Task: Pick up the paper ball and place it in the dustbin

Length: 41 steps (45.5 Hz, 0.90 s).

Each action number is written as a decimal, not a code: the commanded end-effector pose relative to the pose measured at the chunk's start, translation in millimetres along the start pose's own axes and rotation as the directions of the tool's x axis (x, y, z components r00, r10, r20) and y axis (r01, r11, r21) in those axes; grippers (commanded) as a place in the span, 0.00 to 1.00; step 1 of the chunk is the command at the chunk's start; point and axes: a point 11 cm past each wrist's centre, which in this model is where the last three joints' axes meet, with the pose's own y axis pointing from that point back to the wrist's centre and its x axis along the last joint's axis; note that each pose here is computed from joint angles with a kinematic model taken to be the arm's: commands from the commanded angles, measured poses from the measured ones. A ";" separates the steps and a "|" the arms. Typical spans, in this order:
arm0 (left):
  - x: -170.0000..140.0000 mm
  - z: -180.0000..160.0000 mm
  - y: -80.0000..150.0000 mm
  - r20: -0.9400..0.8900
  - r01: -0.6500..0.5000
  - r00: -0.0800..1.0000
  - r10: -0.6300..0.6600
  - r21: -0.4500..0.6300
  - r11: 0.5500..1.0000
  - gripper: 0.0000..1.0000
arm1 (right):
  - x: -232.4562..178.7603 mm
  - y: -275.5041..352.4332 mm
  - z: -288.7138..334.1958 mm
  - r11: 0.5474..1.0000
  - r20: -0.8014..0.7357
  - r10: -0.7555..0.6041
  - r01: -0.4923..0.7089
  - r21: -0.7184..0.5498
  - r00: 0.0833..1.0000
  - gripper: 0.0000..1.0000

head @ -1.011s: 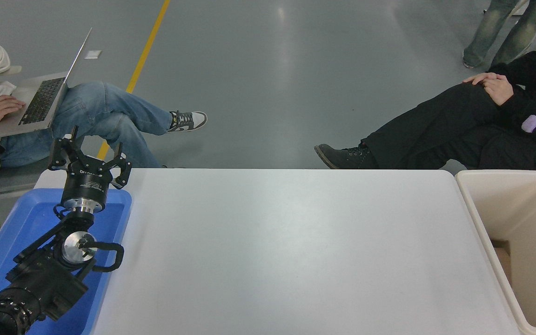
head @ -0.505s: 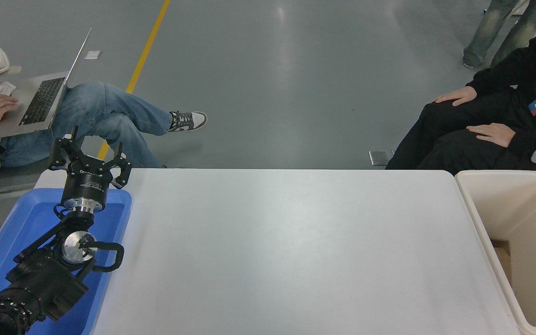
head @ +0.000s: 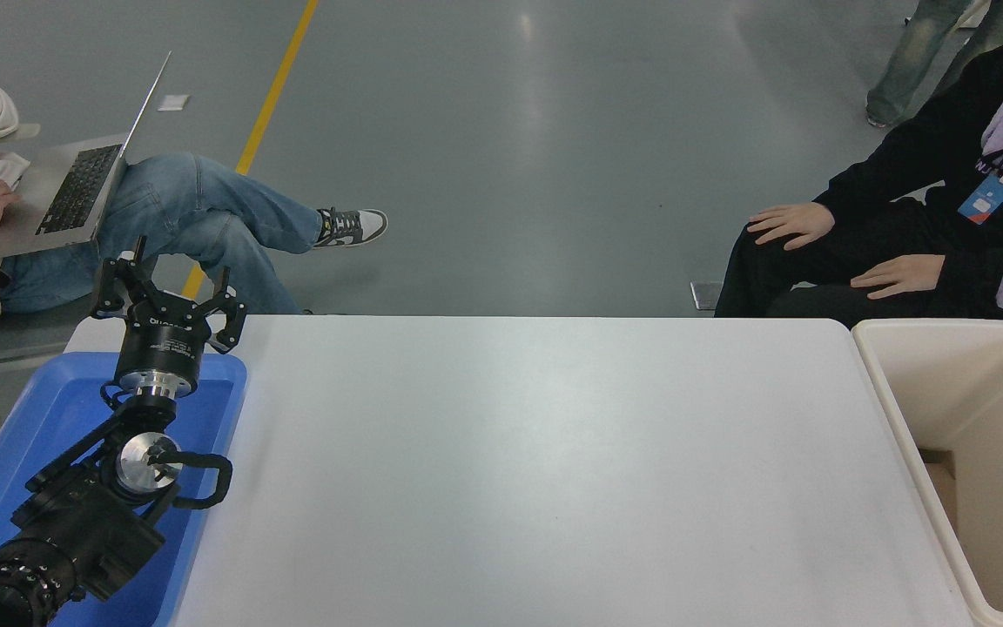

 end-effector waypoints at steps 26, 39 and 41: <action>0.1 0.6 -0.1 0.001 0.000 1.000 0.000 -0.001 1.000 0.99 | 28.5 84.5 -66.2 0.927 -0.217 -0.331 0.360 0.106 0.918 1.00; 0.1 0.6 -0.1 0.001 0.000 1.000 0.000 -0.001 1.000 0.99 | 25.5 163.6 -115.2 0.744 -0.369 -0.572 0.653 0.141 0.732 1.00; 0.1 0.6 -0.2 0.001 0.000 1.000 0.000 -0.001 1.000 0.99 | 28.9 177.5 -124.3 0.686 -0.414 -0.619 0.716 0.128 0.667 1.00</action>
